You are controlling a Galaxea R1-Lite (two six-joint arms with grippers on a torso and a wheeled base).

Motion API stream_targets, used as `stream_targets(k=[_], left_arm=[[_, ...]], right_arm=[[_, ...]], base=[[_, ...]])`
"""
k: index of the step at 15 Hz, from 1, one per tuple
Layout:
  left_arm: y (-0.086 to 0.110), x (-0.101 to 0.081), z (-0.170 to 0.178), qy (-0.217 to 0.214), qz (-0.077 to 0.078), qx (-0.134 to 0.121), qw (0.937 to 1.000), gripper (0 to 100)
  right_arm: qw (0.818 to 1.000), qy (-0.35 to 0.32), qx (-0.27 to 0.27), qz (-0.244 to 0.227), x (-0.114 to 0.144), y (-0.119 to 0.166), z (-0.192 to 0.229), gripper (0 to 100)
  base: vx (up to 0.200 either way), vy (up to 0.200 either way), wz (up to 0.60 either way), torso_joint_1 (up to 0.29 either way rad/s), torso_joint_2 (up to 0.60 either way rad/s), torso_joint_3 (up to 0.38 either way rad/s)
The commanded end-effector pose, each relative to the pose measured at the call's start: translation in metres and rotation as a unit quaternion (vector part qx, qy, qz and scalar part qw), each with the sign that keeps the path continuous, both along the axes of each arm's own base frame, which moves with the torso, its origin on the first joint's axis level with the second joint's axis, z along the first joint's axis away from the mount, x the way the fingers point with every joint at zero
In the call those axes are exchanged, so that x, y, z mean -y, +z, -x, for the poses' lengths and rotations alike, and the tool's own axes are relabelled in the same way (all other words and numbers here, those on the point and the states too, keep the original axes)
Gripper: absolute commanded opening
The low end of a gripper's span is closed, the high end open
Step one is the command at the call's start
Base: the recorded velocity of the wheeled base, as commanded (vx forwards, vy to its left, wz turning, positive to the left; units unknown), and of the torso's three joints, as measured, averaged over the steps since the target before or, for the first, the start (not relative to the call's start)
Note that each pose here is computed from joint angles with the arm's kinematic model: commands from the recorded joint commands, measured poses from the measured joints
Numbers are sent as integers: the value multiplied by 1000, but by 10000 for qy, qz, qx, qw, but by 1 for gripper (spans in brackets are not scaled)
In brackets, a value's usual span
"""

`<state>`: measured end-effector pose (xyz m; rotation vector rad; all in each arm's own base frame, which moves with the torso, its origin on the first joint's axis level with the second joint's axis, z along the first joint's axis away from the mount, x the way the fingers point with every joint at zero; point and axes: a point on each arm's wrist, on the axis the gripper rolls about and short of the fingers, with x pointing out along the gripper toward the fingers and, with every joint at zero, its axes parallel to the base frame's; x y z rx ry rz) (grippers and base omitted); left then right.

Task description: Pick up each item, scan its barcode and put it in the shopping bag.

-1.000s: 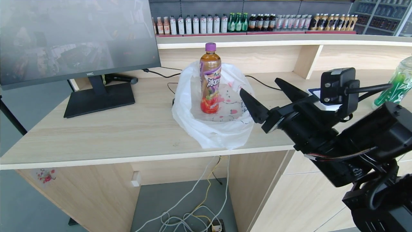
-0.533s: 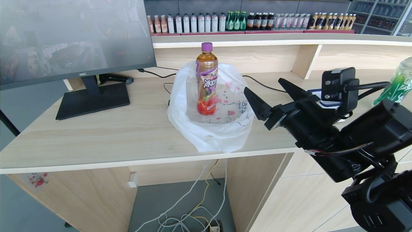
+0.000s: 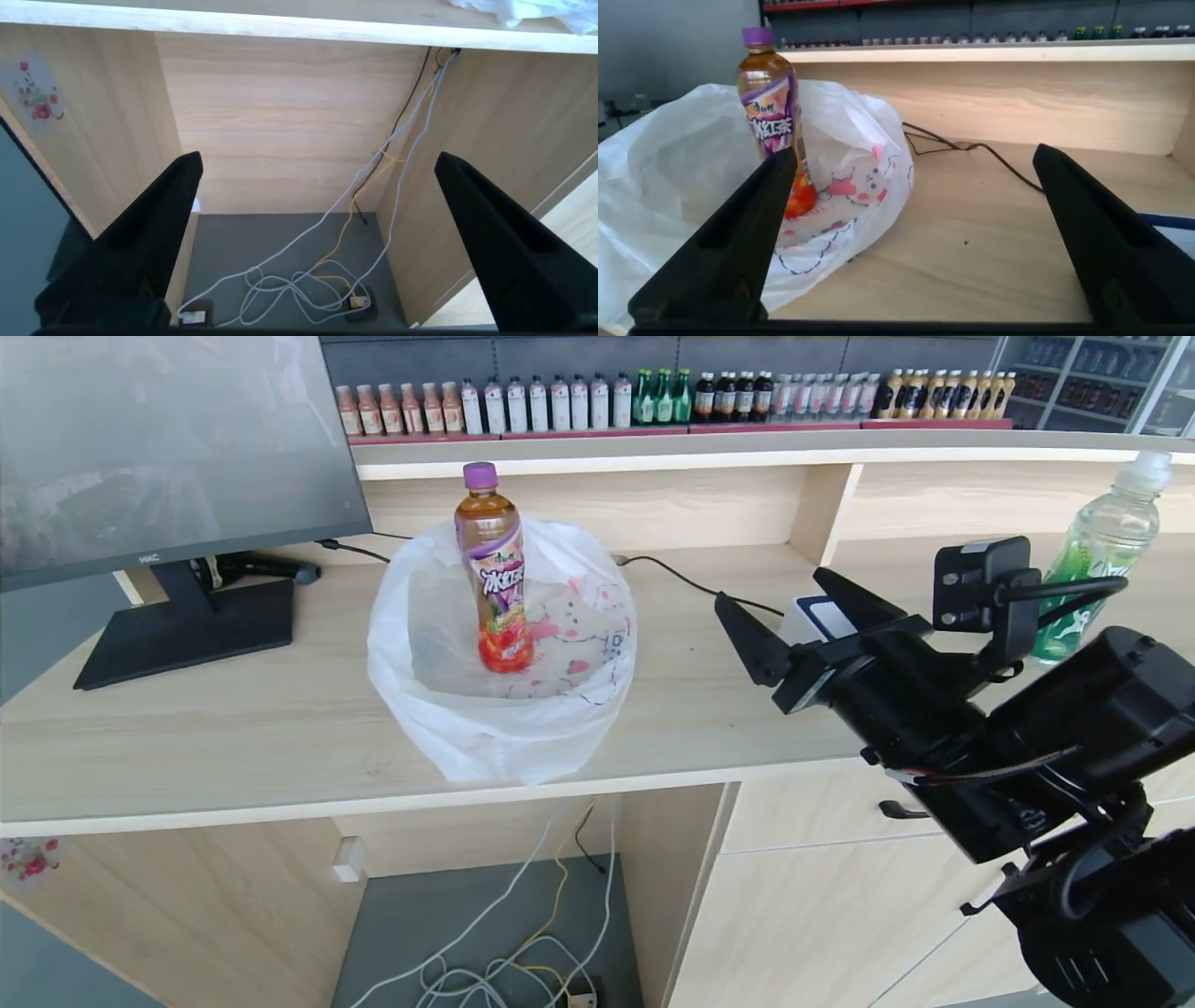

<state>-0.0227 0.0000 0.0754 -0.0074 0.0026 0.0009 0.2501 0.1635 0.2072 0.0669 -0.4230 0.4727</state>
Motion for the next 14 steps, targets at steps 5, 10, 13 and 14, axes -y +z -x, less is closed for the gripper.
stream_targets(k=[5, 10, 13, 14], left_arm=[[0, 0, 0, 3, 16, -3, 10000, 100], [0, 0, 0, 3, 16, -3, 10000, 100], [0, 0, 0, 3, 24, -3, 10000, 100], [0, 0, 0, 3, 24, -3, 10000, 100]], right_arm=[[10000, 1, -80, 57, -1, -5, -1, 100], [9999, -83, -130, 66, 4, -6, 6, 100], [9998, -122, -125, 32, 5, -5, 6, 100], [9999, -122, -118, 28, 5, -4, 7, 100]], base=[[0, -200, 0, 1, 0, 2], [0, -200, 0, 1, 2, 2], [0, -200, 0, 2, -1, 5], [0, -200, 0, 7, 2, 7]])
